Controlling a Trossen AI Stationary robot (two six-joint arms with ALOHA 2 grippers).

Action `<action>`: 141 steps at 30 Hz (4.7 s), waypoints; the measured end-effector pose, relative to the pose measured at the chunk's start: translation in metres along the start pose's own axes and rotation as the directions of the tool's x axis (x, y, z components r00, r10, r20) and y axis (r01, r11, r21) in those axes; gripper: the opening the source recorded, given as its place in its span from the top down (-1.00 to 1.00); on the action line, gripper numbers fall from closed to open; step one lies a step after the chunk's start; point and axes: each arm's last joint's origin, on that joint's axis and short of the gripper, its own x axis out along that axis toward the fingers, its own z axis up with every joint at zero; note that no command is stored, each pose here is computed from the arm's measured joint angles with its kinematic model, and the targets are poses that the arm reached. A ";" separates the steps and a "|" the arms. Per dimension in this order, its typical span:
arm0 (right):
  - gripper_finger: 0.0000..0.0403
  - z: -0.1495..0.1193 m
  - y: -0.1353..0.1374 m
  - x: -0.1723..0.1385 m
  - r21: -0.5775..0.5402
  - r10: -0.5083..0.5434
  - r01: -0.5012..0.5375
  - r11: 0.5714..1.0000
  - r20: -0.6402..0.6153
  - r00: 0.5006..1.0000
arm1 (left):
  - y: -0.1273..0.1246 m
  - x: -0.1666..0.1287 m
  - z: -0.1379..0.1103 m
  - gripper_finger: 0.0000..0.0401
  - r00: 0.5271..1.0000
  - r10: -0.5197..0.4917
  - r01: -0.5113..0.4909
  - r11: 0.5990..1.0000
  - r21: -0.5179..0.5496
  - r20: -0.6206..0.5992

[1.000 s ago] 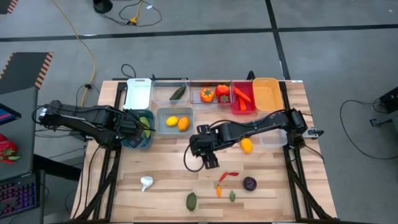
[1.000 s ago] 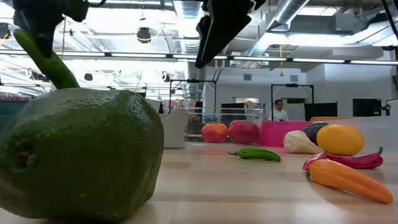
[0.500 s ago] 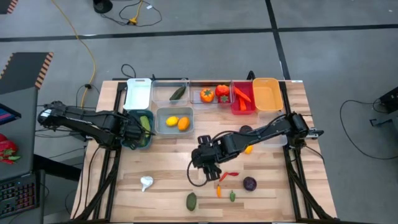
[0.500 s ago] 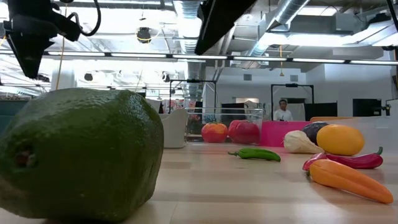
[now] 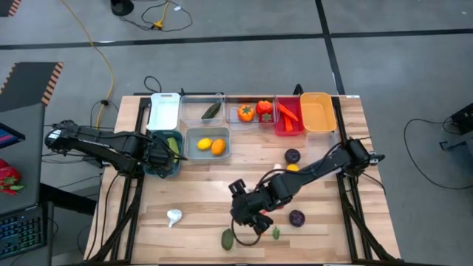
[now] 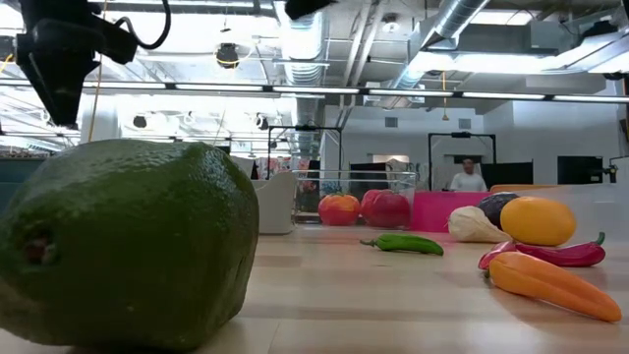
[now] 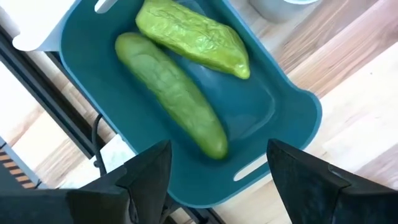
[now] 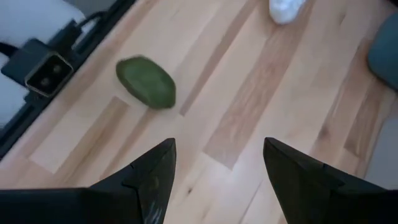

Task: Sort produce into baskets
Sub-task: Put the lime into the white bin

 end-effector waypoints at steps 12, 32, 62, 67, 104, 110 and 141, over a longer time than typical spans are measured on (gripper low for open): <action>-0.35 -0.001 -0.002 0.001 0.057 -0.004 0.004 0.998 -0.002 1.000 | -0.001 0.000 0.001 -0.25 1.000 -0.009 0.009 1.000 0.008 0.013; -0.35 -0.016 -0.038 0.002 0.184 -0.039 0.053 0.981 -0.079 0.996 | -0.063 -0.055 0.019 -0.25 0.807 -0.522 0.498 0.853 0.157 0.276; -0.35 -0.143 -0.074 -0.122 0.305 -0.268 0.317 0.898 -0.193 0.944 | -0.261 0.004 -0.041 -0.25 0.676 -0.736 0.682 0.618 -0.392 0.017; -0.35 -0.161 -0.070 -0.123 0.320 -0.275 0.329 0.889 -0.203 0.940 | -0.288 0.003 -0.039 -0.25 0.767 -0.641 0.572 0.690 -0.444 -0.009; -0.35 -0.172 -0.063 -0.117 0.291 -0.252 0.314 0.904 -0.231 0.940 | -0.350 0.019 -0.035 -0.25 0.923 -0.384 0.327 0.805 -0.494 -0.014; -0.35 -0.172 -0.063 -0.117 0.291 -0.252 0.313 0.904 -0.231 0.940 | -0.348 0.020 -0.036 -0.25 0.933 -0.359 0.306 0.819 -0.484 -0.017; -0.35 -0.172 -0.063 -0.117 0.291 -0.251 0.313 0.904 -0.231 0.940 | -0.350 0.038 -0.043 -0.25 0.934 -0.357 0.334 0.870 -0.362 0.002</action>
